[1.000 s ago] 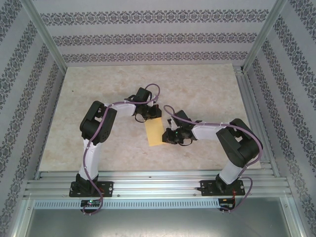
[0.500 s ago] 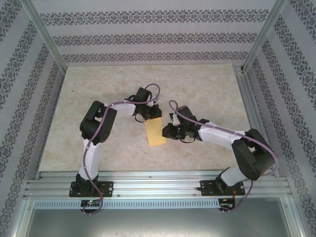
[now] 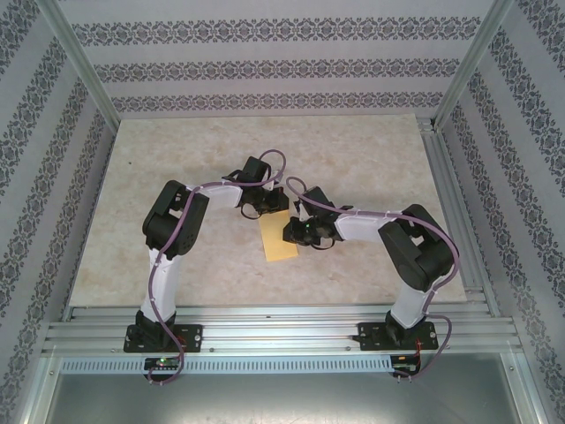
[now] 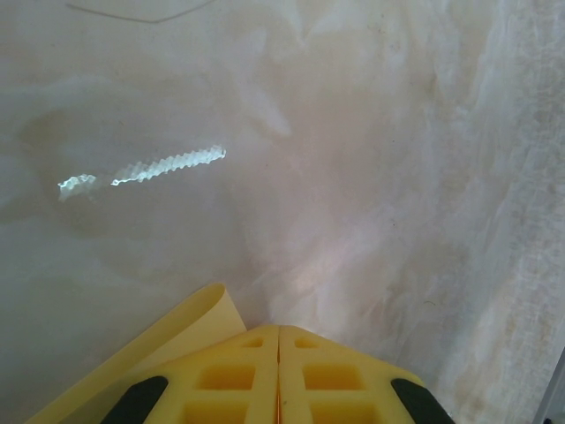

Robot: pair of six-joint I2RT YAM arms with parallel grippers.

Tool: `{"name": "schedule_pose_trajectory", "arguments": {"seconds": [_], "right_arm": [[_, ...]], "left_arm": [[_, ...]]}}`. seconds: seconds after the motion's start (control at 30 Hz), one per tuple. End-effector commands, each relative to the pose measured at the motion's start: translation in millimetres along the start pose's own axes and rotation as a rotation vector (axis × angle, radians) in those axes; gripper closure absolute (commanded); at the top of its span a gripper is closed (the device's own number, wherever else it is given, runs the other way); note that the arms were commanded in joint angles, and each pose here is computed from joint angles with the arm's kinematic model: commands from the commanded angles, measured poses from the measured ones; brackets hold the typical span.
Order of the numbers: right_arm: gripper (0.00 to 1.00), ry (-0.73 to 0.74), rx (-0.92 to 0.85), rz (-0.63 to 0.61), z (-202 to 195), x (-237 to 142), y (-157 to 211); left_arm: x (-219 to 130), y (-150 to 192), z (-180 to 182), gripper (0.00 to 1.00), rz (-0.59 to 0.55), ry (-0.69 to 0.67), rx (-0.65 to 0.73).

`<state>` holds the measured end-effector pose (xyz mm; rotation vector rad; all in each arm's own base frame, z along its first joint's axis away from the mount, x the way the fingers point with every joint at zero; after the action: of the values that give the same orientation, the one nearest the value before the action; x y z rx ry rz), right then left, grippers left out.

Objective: Fold a paper plane with a square sheet of paper (pick it up from the middle)
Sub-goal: Hold the square sheet of paper at the center of the table, then first fold the square sheet of paper in half at the center of the table.

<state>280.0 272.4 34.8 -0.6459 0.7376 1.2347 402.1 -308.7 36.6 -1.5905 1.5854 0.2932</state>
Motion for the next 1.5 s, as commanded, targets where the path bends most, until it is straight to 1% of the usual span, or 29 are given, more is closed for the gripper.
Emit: {"name": "schedule_pose_trajectory", "arguments": {"seconds": [0.0,0.17,0.37,0.43,0.6,0.67,0.83,1.03,1.1,1.3,1.47], "right_arm": [[0.85,-0.001,0.023,0.007,-2.0,5.8,-1.2],[0.85,0.024,0.041,0.032,-15.5,8.3,8.8],[0.87,0.024,0.085,0.038,-26.0,15.5,13.1],[0.87,0.022,0.096,0.041,-27.4,17.6,13.9],[0.87,0.024,0.102,0.043,-29.0,18.5,13.6],[0.87,0.024,0.104,0.043,-29.3,18.5,13.4],[0.88,0.021,0.112,0.043,-30.1,19.0,13.2],[0.88,0.017,0.118,0.054,-31.5,20.7,14.9],[0.88,0.021,0.118,0.059,-32.7,20.9,16.6],[0.88,0.050,0.130,0.082,-42.3,19.3,24.8],[0.88,0.110,0.133,0.128,-58.8,15.6,40.0]], "left_arm": [[2.5,11.2,16.1,0.90,0.033,-0.049,-0.024],[-4.4,1.7,10.0,0.88,0.014,-0.055,-0.012],[-20.3,-9.2,-24.9,0.76,-0.018,0.009,0.037],[-24.4,-8.0,-33.7,0.75,-0.024,0.017,0.047],[-32.6,0.2,-42.0,0.72,-0.046,0.012,0.045],[-33.2,5.0,-41.3,0.72,-0.051,0.005,0.037],[-18.4,21.6,-42.6,0.78,-0.016,0.023,0.023],[-3.6,33.3,-30.3,0.81,0.018,0.002,0.002],[-0.1,33.9,-26.9,0.82,0.024,-0.008,0.002],[4.3,31.6,-6.0,0.83,0.032,-0.109,0.018],[-2.1,17.1,2.2,0.83,0.004,-0.118,0.027]]}}
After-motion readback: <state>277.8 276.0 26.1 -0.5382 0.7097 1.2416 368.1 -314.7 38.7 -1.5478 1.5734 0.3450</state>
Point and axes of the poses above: each hand's point on the last joint's axis, 136 mm out from that joint toward the fingers, its own x axis out along the fingers, its own z axis along the line the jaws close on, y = z × x, the point moved 2 cm from there along -x, back along the fingers, and after that the axes turned 14 degrees about x, right-handed, at the moved point
